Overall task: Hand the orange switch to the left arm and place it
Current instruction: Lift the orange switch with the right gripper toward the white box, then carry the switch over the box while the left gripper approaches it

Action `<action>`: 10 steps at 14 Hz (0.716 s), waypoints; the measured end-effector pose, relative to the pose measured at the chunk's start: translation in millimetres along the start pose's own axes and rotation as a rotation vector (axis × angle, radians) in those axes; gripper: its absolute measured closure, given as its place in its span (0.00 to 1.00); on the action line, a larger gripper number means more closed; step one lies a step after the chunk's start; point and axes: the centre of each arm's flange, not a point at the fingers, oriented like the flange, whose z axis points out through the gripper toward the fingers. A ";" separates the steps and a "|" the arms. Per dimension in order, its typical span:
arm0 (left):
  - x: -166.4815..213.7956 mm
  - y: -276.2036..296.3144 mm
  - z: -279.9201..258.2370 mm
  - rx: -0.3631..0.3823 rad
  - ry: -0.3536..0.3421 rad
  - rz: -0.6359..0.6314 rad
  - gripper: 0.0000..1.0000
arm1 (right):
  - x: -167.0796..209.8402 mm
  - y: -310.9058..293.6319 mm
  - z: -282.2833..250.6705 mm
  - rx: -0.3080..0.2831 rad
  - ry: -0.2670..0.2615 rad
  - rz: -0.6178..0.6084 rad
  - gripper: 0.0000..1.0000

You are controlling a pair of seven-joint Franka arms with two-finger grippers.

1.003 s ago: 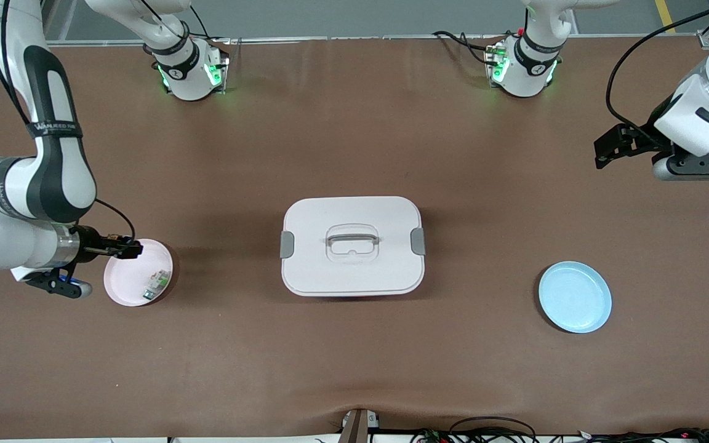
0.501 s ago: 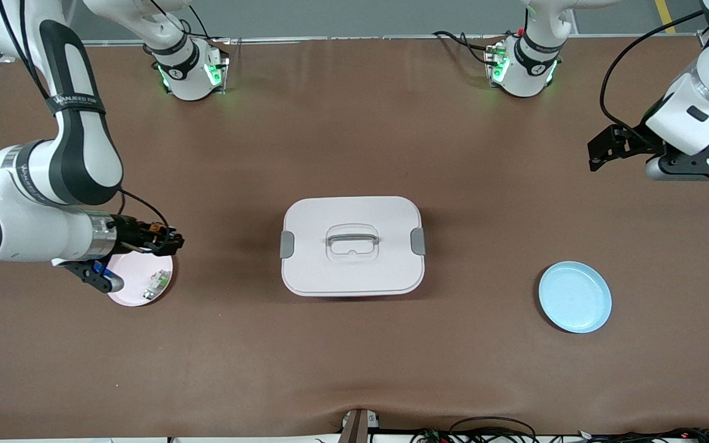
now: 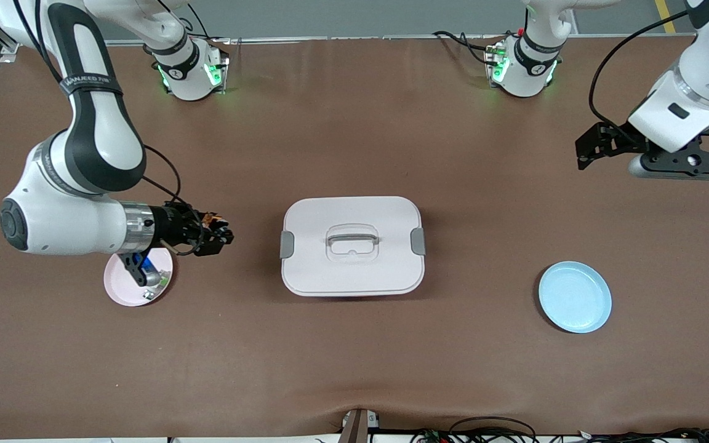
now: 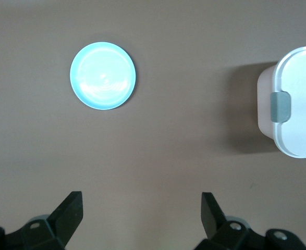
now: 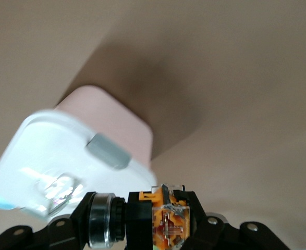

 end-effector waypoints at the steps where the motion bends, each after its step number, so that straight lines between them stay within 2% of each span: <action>1: -1.1 9.0 -0.3 -0.001 0.001 0.003 0.00 | -6.7 -6.3 1.9 0.027 -0.019 0.027 0.27; 6: -6.3 53.9 -4.5 -0.010 0.017 -0.064 0.00 | -52.3 -47.0 21.5 0.169 -0.092 0.180 0.27; 10: -3.5 89.6 -1.4 -0.070 -0.002 -0.112 0.00 | -93.0 -77.3 39.7 0.277 -0.144 0.297 0.27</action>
